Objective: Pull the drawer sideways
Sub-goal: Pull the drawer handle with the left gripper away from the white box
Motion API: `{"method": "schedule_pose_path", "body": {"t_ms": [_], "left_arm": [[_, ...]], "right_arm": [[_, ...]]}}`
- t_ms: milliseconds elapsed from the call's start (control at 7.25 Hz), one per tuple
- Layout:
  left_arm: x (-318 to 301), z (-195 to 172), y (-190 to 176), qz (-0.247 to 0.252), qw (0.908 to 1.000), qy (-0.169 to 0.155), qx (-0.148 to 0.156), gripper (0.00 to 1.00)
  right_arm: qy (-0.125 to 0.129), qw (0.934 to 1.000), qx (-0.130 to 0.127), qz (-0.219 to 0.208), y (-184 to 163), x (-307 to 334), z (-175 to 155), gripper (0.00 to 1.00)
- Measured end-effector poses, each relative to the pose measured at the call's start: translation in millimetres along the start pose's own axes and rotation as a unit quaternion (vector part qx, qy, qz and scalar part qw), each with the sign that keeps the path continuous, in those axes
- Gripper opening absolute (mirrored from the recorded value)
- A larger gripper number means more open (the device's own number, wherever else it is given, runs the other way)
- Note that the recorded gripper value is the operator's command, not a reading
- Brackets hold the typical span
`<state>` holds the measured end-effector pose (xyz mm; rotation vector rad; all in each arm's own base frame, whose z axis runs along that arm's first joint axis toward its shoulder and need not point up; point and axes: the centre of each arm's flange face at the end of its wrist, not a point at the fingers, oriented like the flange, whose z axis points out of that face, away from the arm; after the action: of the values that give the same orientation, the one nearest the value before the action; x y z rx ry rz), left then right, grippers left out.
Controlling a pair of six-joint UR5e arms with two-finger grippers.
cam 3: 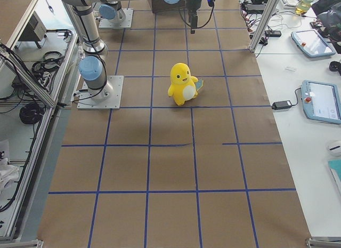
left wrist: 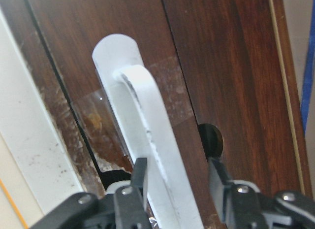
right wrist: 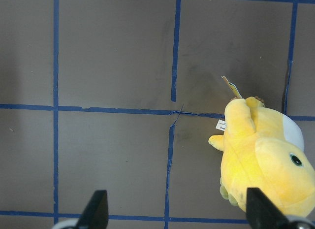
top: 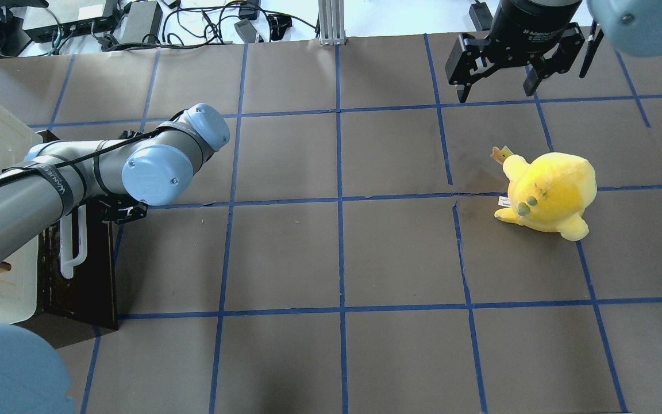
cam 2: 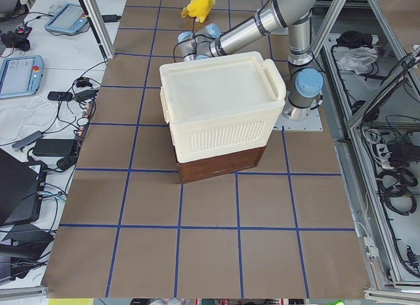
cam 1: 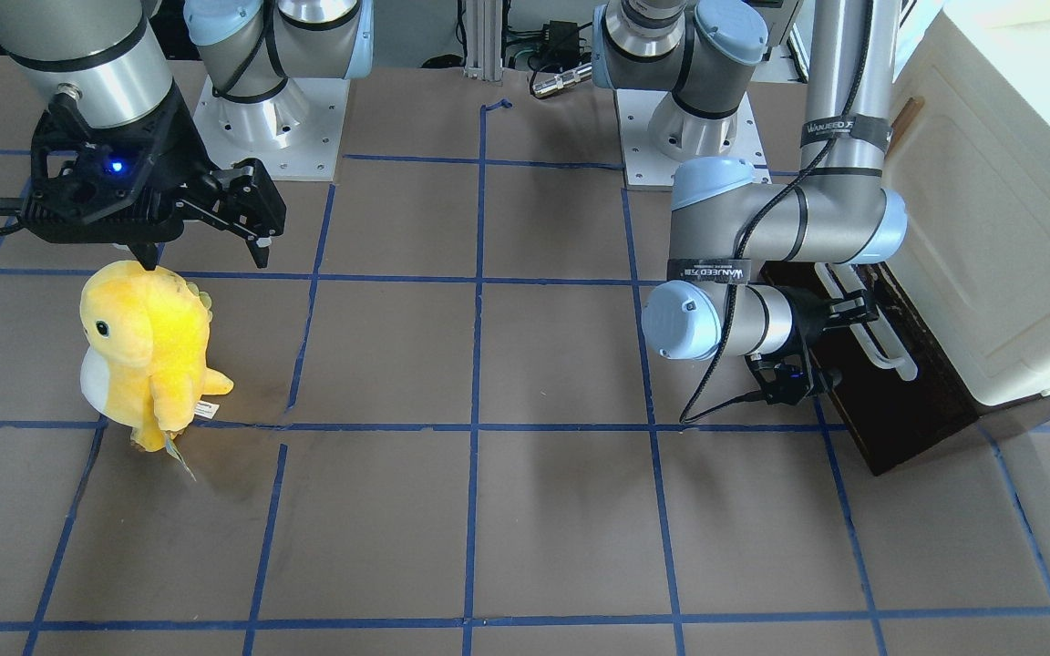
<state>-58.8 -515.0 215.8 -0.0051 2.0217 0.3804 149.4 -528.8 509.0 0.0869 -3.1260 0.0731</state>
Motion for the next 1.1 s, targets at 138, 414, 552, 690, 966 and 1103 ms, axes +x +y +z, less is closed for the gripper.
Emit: {"method": "schedule_pose_path", "body": {"t_ms": [138,414,552,690,966,1103], "left_arm": [[0.4,0.3,0.2,0.0,1.0,0.0,0.0,0.45],[0.6,0.4,0.3,0.0,1.0,0.0,-0.001,0.42],[0.5,0.3,0.3,0.0,1.0,0.0,-0.001,0.41],[0.5,0.3,0.3,0.001,1.0,0.0,-0.001,0.38],[0.0,0.0,0.1,0.003,1.0,0.0,0.0,0.35],[-0.1,-0.1,0.0,0.004,1.0,0.0,0.0,0.27]], "right_arm": [[0.0,1.0,0.0,0.0,0.0,0.0,0.0,1.0],[0.0,1.0,0.0,0.0,0.0,0.0,0.0,1.0],[0.0,1.0,0.0,0.0,0.0,0.0,0.0,1.0],[0.0,1.0,0.0,0.0,0.0,0.0,0.0,1.0],[0.0,1.0,0.0,0.0,0.0,0.0,0.0,1.0],[0.0,1.0,0.0,0.0,0.0,0.0,0.0,1.0]]}}
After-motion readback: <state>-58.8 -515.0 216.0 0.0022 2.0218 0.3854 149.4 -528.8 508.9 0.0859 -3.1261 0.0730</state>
